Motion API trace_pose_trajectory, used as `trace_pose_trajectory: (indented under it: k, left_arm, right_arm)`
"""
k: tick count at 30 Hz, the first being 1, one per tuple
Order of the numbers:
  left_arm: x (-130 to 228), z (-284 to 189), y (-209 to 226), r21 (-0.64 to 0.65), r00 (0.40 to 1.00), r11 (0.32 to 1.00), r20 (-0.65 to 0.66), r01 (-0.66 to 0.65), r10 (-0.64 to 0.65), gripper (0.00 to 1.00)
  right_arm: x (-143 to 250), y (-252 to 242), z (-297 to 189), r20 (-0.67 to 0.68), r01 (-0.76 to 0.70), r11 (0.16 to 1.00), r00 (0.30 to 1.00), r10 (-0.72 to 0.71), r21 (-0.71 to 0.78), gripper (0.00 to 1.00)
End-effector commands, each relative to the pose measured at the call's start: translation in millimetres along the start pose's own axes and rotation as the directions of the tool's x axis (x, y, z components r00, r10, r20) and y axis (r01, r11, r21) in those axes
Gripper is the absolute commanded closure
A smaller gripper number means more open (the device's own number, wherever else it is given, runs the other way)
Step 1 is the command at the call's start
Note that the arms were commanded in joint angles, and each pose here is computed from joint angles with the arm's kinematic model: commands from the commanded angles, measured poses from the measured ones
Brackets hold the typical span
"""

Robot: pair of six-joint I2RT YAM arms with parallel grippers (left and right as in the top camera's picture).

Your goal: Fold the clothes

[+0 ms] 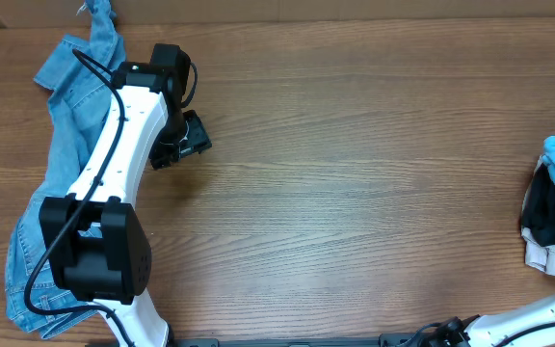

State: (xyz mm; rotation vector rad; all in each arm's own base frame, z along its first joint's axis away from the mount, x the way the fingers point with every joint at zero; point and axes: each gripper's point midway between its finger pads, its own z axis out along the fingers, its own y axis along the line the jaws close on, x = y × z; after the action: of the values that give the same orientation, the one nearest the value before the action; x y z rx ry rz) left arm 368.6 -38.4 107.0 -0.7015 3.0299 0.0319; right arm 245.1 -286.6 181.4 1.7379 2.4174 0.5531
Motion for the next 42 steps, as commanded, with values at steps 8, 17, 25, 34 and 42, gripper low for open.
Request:
trace_pose_trajectory:
  k: [8, 17, 25, 34, 42]
  left_arm:
    - [-4.9, -3.6, -1.0, 0.005, 1.000, 1.000, 0.021, -0.018, 0.018, 0.34]
    - [-4.5, -3.6, -1.1, 0.005, 1.000, 1.000, 0.019, -0.018, 0.018, 0.34]
    - [-4.6, -3.6, -0.9, 0.004, 1.000, 1.000, 0.020, -0.018, 0.018, 0.33]
    - [-3.5, -3.7, -0.3, 0.002, 1.000, 1.000, 0.015, -0.026, 0.026, 0.33]
    - [-13.4, -16.8, -4.6, 0.015, 0.996, 0.998, 0.056, -0.063, 0.062, 0.33]
  right_arm:
    - [15.2, 66.6, -103.1, 0.341, 0.310, 0.916, 0.915, -0.215, -0.255, 0.70]
    - [-15.5, 83.7, -36.0, 0.342, 0.435, 0.756, 0.893, -0.292, -0.490, 0.96]
    - [-10.5, 7.1, 109.4, 0.234, 0.230, 0.810, 0.965, -0.118, -0.540, 0.95]
    - [-5.5, 46.4, 54.0, 0.250, 0.279, 0.597, 0.959, -0.134, -0.752, 0.79]
    - [62.3, 172.4, -55.3, 0.520, 0.678, 0.433, 0.734, -0.437, -0.594, 0.67]
